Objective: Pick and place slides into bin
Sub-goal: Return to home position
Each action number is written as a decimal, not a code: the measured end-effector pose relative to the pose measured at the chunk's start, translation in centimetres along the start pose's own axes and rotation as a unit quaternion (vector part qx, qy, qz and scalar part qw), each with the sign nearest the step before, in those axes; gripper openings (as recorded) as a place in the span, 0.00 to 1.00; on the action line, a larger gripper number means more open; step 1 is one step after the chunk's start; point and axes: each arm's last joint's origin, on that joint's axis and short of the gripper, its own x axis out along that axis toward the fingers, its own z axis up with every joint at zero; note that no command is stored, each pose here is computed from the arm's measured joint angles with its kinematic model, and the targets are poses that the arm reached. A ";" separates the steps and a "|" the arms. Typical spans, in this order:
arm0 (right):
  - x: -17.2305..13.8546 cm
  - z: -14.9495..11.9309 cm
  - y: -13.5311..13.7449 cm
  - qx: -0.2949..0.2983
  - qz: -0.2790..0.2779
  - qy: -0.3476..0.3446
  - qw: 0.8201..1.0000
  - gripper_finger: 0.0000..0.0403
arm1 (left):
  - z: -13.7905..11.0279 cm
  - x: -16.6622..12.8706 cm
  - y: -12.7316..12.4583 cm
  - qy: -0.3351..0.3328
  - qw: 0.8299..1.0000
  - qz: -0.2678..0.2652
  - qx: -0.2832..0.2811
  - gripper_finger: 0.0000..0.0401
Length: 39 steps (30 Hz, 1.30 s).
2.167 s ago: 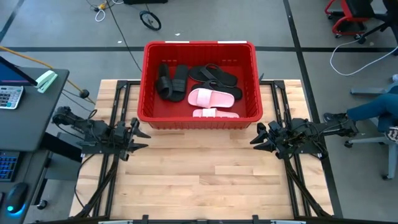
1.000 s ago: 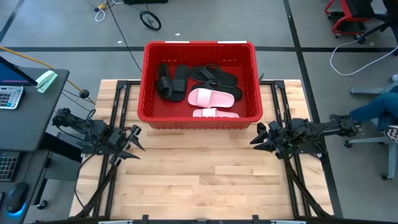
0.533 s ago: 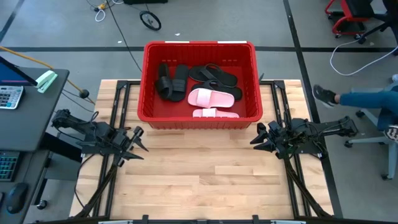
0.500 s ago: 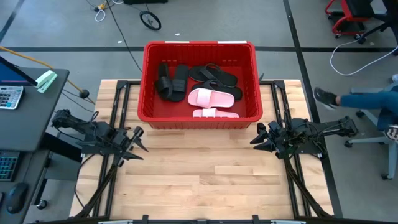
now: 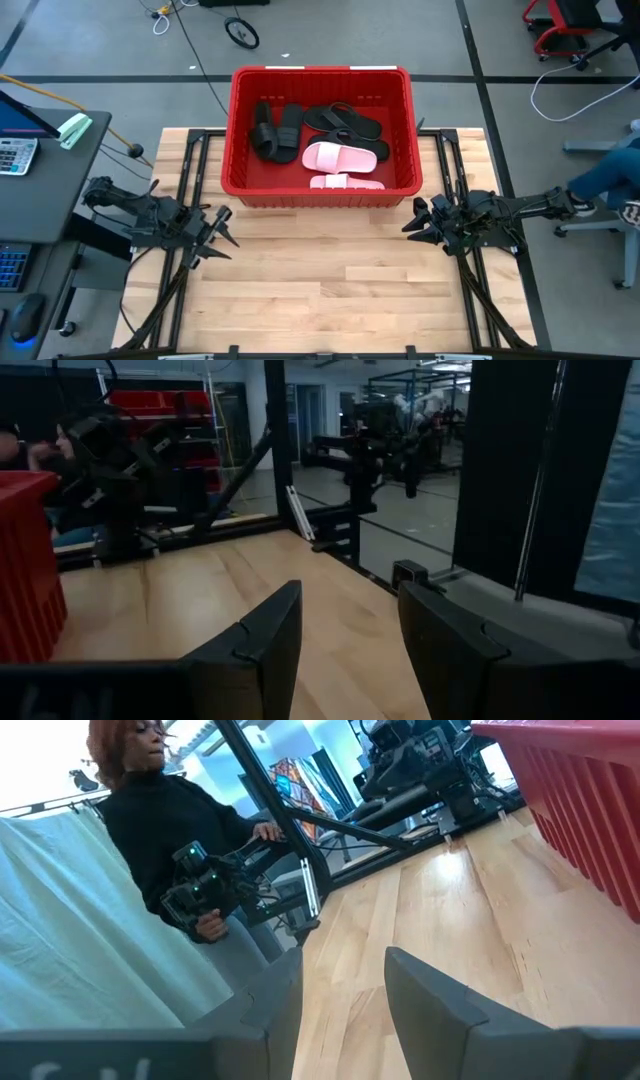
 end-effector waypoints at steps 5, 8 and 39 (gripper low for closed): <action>0.0 0.0 0.0 0.000 0.000 0.000 1.000 0.37 | -0.1 0.0 0.0 0.003 1.000 0.000 -0.017 0.43; 0.0 0.0 0.0 0.000 0.000 0.000 1.000 0.37 | 0.0 0.0 0.0 0.000 1.000 -0.001 -0.017 0.43; 0.0 0.0 0.0 0.000 -0.001 0.002 1.000 0.37 | 0.0 0.1 0.0 -0.001 1.000 -0.002 -0.017 0.43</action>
